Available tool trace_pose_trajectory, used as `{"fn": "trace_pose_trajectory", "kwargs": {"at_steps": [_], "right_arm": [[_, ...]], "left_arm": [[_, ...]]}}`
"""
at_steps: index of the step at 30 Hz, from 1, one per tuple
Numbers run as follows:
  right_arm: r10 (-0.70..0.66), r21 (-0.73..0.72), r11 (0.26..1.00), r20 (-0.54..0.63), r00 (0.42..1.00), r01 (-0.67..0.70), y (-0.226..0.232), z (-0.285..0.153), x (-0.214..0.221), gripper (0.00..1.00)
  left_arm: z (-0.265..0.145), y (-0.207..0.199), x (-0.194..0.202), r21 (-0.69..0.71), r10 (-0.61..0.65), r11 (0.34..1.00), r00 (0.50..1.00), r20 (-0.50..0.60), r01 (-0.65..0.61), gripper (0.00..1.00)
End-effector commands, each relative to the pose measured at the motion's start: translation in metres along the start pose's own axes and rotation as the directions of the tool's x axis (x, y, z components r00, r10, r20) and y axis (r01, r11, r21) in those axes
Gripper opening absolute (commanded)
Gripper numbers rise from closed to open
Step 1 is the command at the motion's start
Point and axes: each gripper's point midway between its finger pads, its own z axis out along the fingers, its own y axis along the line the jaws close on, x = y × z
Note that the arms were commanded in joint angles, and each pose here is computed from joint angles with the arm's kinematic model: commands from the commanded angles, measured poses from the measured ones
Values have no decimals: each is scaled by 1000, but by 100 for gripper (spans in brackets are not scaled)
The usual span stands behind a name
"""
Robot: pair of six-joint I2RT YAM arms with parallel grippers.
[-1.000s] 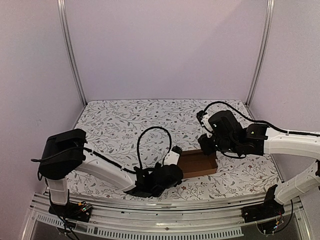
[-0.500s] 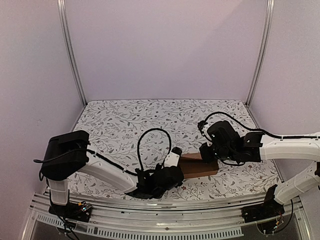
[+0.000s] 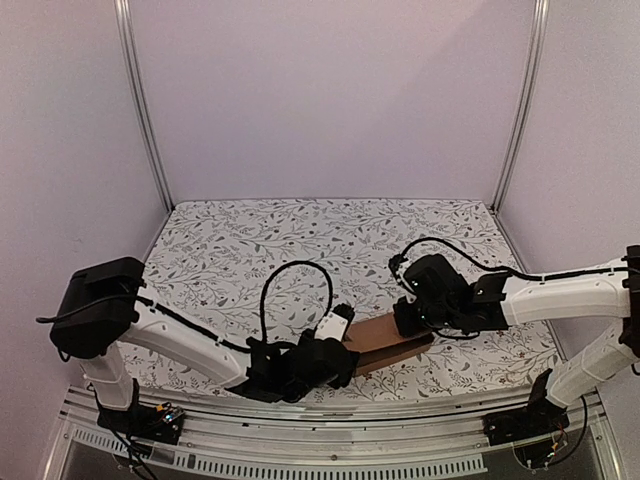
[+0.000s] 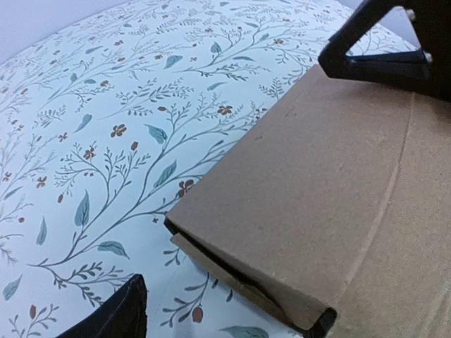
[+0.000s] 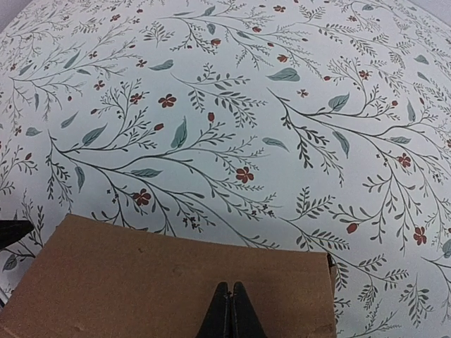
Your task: Fold the paper box
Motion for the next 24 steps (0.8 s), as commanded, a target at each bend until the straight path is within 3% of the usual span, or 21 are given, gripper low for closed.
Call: {"fn": "trace_pose_trajectory", "kwargs": {"at_steps": [1, 6, 7, 8, 17, 24], "right_arm": [[4, 3, 1000, -45, 999, -4, -3, 14, 20, 1], [4, 0, 1000, -68, 998, -4, -2, 23, 33, 0], [10, 0, 1000, -72, 997, -10, -3, 25, 36, 0], [11, -5, 1000, -76, 997, -11, -2, 27, 39, 0], [7, -14, 1000, -66, 998, -8, 1, 28, 34, 0], [10, 4, 1000, -69, 998, -10, 0, 35, 37, 0]], "left_arm": [[-23, -4, 35, 96, 80, 993, 987, -142, -67, 75], [-38, -3, 28, 134, 54, 990, 986, -156, -33, 79], [-39, -3, 28, 140, 56, 990, 985, -161, -33, 97], [-40, -1, 28, 135, 56, 990, 985, -165, -34, 99], [-36, -4, 26, 136, 64, 990, 981, -181, -39, 100], [-59, -16, 15, 282, 43, 959, 986, -161, 4, 100]]}}
